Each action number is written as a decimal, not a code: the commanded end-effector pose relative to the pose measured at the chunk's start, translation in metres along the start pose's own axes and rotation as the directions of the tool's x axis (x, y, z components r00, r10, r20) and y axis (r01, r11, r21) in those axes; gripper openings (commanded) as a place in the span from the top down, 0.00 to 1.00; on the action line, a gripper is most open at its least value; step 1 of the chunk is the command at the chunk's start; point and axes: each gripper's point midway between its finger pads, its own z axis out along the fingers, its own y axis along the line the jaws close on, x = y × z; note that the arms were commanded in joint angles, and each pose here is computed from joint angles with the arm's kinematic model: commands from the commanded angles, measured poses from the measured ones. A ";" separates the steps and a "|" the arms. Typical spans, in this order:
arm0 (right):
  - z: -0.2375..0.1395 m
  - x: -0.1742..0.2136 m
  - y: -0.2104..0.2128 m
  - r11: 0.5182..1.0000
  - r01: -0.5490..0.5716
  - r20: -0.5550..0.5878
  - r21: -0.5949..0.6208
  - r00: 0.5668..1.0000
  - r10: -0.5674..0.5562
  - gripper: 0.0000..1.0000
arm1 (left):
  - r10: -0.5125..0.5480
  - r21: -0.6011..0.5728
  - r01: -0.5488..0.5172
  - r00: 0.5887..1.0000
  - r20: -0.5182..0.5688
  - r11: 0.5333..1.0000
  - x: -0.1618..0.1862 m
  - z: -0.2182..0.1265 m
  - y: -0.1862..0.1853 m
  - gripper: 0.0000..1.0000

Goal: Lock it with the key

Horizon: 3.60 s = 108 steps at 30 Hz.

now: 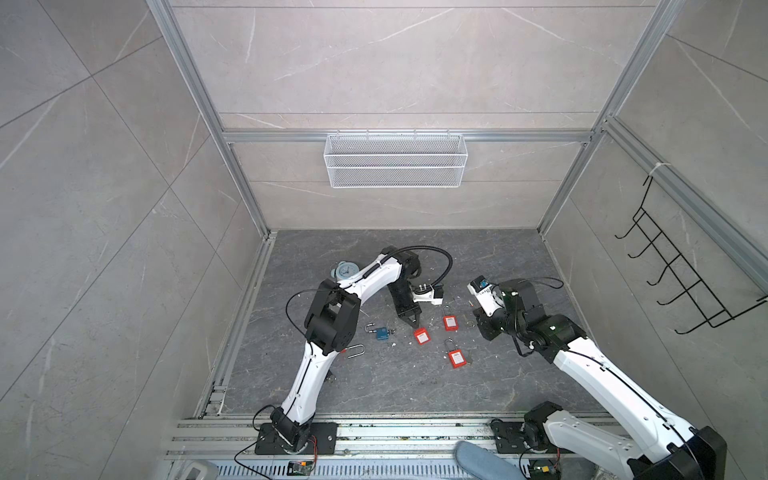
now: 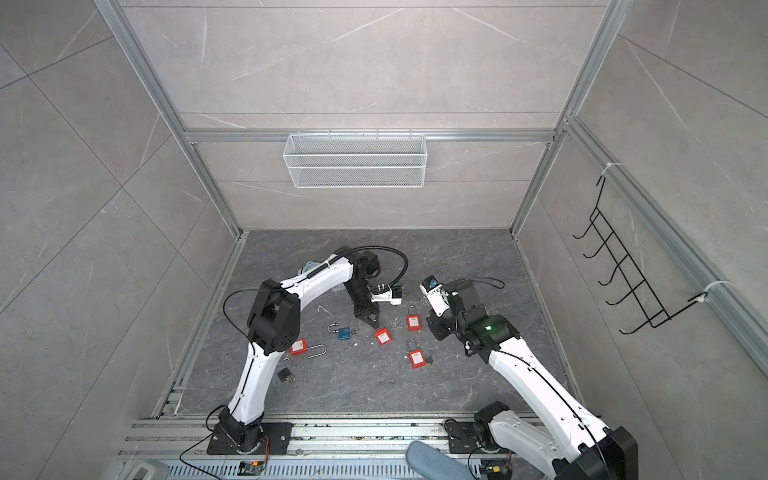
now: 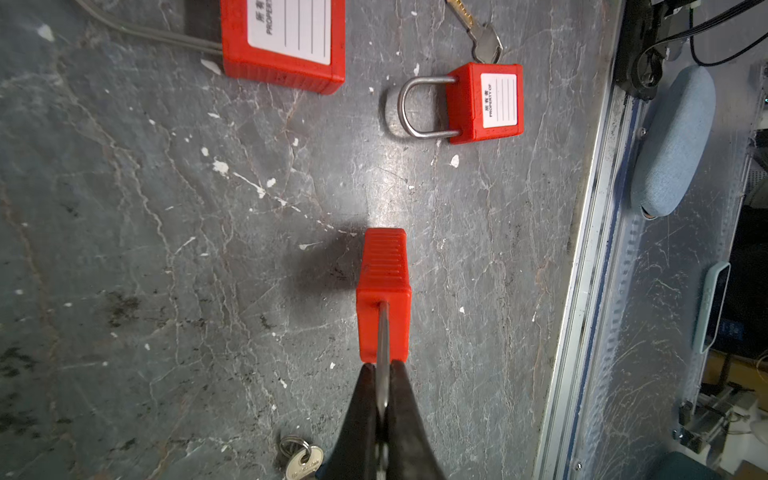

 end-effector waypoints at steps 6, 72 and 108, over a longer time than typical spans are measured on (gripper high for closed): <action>0.013 0.007 0.003 0.999 -0.051 -0.007 -0.019 0.999 0.051 1.00 | 0.012 -0.021 -0.014 0.996 -0.083 1.000 -0.001 0.011 0.018 0.98; 0.138 0.035 0.086 0.957 -0.242 -0.296 -0.158 0.936 0.188 0.75 | -0.129 -0.467 0.619 0.678 0.724 0.631 0.104 -0.084 0.003 0.63; 0.150 -0.060 0.193 0.712 0.601 0.207 -0.363 0.797 -0.568 0.00 | -0.345 -0.224 0.932 0.318 0.883 0.286 0.183 -0.129 0.003 0.57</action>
